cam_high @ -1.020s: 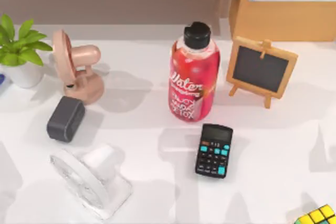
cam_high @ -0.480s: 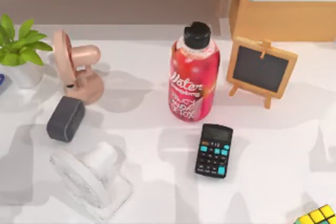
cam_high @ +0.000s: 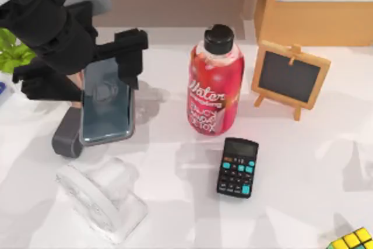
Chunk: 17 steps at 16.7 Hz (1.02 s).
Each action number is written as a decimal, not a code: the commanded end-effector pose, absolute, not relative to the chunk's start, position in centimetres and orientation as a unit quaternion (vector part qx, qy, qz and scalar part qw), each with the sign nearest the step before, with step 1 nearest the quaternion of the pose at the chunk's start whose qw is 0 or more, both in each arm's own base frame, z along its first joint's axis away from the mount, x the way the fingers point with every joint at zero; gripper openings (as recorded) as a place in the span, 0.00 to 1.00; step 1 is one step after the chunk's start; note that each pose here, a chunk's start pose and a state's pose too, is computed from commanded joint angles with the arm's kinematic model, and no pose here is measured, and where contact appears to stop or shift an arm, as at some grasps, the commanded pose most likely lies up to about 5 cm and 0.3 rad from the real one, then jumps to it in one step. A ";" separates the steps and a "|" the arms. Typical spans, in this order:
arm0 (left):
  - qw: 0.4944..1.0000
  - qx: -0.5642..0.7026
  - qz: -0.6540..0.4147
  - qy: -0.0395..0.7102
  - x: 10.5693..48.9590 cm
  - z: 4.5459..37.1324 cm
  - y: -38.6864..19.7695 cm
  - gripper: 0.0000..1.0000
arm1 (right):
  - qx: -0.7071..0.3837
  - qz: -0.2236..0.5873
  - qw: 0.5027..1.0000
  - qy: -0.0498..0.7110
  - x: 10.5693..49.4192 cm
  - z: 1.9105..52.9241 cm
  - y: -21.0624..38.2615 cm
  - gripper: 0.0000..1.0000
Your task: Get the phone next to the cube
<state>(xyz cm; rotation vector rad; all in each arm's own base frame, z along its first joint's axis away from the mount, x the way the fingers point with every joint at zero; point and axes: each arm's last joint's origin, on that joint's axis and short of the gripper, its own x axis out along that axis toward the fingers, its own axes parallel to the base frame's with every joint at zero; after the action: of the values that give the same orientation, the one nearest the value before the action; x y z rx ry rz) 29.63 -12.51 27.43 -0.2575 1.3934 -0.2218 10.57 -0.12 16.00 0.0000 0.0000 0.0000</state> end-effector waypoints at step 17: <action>0.711 0.007 -0.007 0.703 14.0 17.7 -35.9 0.00 | 0.000 0.000 1.000 0.000 10.6 16.0 -0.1 1.00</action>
<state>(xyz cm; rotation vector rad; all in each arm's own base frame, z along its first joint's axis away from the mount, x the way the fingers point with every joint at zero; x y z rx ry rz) 14.05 -35.88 17.71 0.0155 1.5589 -0.0160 10.57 -0.12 16.00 0.0000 0.0000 0.0000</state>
